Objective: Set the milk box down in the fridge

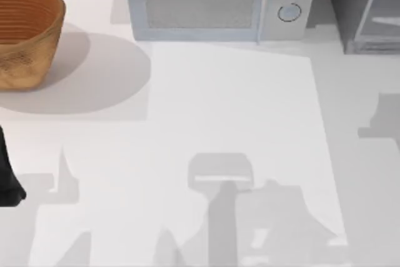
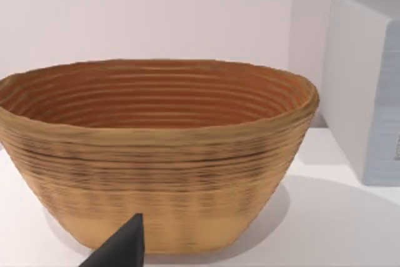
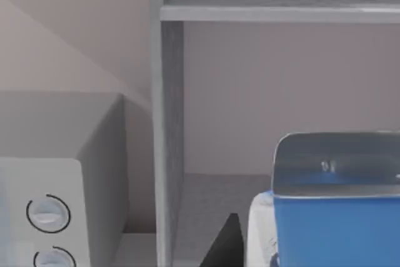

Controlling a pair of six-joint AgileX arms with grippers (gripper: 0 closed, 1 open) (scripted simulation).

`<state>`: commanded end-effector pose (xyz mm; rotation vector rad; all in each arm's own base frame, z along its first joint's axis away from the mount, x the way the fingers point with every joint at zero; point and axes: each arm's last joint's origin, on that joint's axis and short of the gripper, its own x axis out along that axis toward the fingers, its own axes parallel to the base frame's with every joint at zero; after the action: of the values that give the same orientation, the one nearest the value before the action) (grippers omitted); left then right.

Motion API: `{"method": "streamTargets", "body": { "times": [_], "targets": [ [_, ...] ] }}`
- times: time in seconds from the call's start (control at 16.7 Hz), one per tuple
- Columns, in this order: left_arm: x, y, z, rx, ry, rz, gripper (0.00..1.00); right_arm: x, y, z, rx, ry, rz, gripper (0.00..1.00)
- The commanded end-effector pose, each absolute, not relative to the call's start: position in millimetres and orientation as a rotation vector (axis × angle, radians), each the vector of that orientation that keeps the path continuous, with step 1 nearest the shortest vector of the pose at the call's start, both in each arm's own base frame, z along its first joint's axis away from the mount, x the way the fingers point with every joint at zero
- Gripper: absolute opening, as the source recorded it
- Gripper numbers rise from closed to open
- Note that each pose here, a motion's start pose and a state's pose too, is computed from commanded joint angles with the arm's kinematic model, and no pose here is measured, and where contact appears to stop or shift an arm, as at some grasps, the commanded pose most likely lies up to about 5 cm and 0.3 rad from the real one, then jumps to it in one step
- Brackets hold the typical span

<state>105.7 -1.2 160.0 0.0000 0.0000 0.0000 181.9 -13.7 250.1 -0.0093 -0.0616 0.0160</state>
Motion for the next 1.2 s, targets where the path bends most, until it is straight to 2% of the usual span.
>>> {"method": "streamTargets", "body": {
  "times": [0.3,0.66,0.96,1.2],
  "targets": [
    [106,-1,160,0.0,0.0,0.0,1.0,278,-42,245,-0.013,-0.034,-0.001,0.0],
    [106,-1,160,0.0,0.0,0.0,1.0,371,-83,171,-0.005,0.001,-0.009,0.0],
    [106,-1,160,0.0,0.0,0.0,1.0,402,-102,117,0.001,0.005,-0.001,0.0],
    [106,-1,160,0.0,0.0,0.0,1.0,405,-104,110,0.002,0.003,0.001,0.0]
  ]
}}
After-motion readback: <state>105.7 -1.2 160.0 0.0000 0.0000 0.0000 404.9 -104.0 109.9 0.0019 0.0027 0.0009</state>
